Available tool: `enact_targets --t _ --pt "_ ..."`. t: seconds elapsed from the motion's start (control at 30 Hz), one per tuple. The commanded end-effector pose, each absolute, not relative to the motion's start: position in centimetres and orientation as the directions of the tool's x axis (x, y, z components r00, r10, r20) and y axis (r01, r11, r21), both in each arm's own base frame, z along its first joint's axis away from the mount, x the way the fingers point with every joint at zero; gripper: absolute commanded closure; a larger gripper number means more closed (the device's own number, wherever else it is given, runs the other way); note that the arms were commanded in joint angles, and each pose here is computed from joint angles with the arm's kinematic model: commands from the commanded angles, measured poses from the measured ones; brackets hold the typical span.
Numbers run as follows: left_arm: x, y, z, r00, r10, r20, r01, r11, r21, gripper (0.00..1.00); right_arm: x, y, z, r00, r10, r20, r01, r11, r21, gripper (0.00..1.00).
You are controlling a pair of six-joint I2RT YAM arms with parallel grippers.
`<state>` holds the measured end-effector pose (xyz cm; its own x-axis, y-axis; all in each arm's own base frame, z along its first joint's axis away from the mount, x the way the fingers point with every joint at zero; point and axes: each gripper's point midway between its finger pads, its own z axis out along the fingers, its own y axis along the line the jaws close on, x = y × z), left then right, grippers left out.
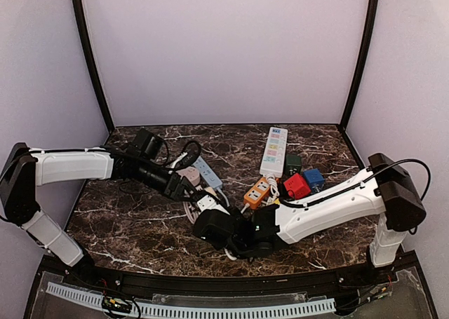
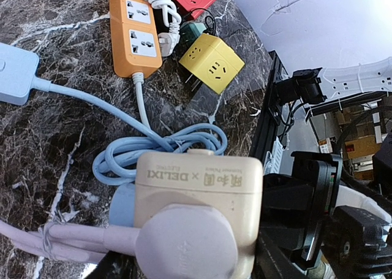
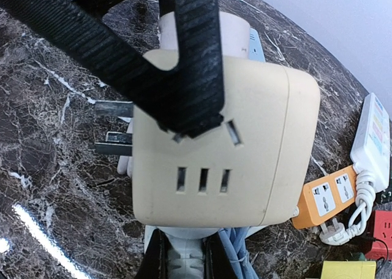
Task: Pull the plug off the socket
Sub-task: Remove the plug from the socket.
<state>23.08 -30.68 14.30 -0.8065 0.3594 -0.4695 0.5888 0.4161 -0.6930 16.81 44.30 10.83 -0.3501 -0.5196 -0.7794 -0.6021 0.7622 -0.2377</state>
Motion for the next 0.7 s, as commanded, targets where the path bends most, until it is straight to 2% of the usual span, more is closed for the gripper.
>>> enact_targets --t 0.0,0.17,0.43,0.67 --pt "26.7 -29.9 14.4 -0.796 0.283 -0.536 0.599 0.497 -0.627 0.85 13.4 48.0 14.9 -0.270 -0.457 -0.848 -0.668 0.723 -0.177 1.00" --pt "26.5 -29.9 14.5 -0.790 0.289 -0.540 0.607 0.486 -0.628 0.86 14.3 46.5 15.6 -0.333 -0.383 -0.862 -0.667 0.742 -0.072 1.00" --pt "25.7 -30.5 15.2 -0.771 0.306 -0.558 0.634 0.436 -0.638 0.87 16.0 44.8 16.4 -0.483 -0.213 -0.850 -0.689 0.691 0.218 1.00" --pt "25.7 -30.7 15.4 -0.762 0.310 -0.569 0.646 0.434 -0.628 0.88 16.2 45.3 16.5 -0.486 -0.225 -0.845 -0.697 0.683 0.219 1.00"
